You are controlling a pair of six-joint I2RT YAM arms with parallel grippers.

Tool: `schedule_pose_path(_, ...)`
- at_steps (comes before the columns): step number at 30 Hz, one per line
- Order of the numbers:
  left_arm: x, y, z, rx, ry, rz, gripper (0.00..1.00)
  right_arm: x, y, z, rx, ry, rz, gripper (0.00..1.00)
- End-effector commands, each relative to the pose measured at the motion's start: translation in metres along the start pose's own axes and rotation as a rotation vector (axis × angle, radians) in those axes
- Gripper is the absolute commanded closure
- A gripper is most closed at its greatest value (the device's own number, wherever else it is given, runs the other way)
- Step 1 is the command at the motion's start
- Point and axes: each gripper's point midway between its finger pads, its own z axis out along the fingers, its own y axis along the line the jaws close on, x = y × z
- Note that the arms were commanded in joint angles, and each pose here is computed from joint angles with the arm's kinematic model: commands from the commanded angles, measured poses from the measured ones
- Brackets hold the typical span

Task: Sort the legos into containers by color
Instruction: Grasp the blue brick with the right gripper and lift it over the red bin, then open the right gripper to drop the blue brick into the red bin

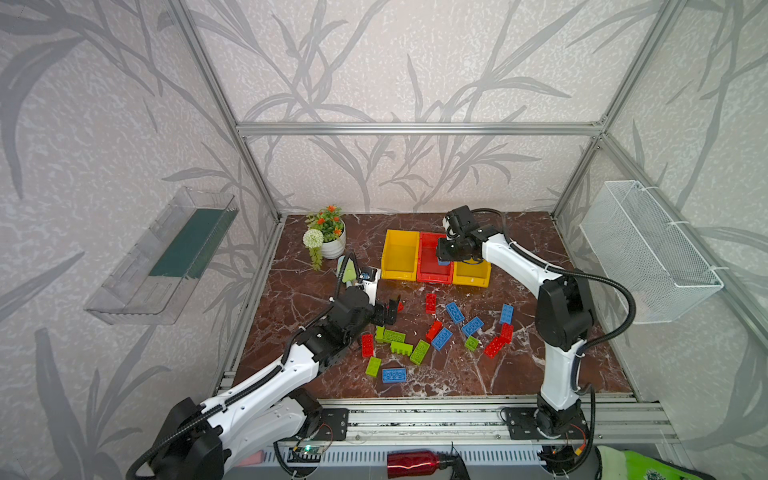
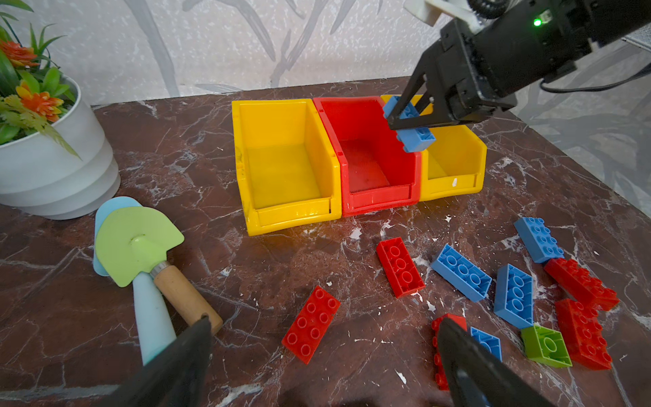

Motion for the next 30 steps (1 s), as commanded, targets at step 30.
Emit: schedule_pose_path(30, 0.038, -0.067, -0.044, 0.173, 0.057, -0.024, 0.01, 0.141, -0.038, -0.054, -0.011, 0.145, -0.046, 0.37)
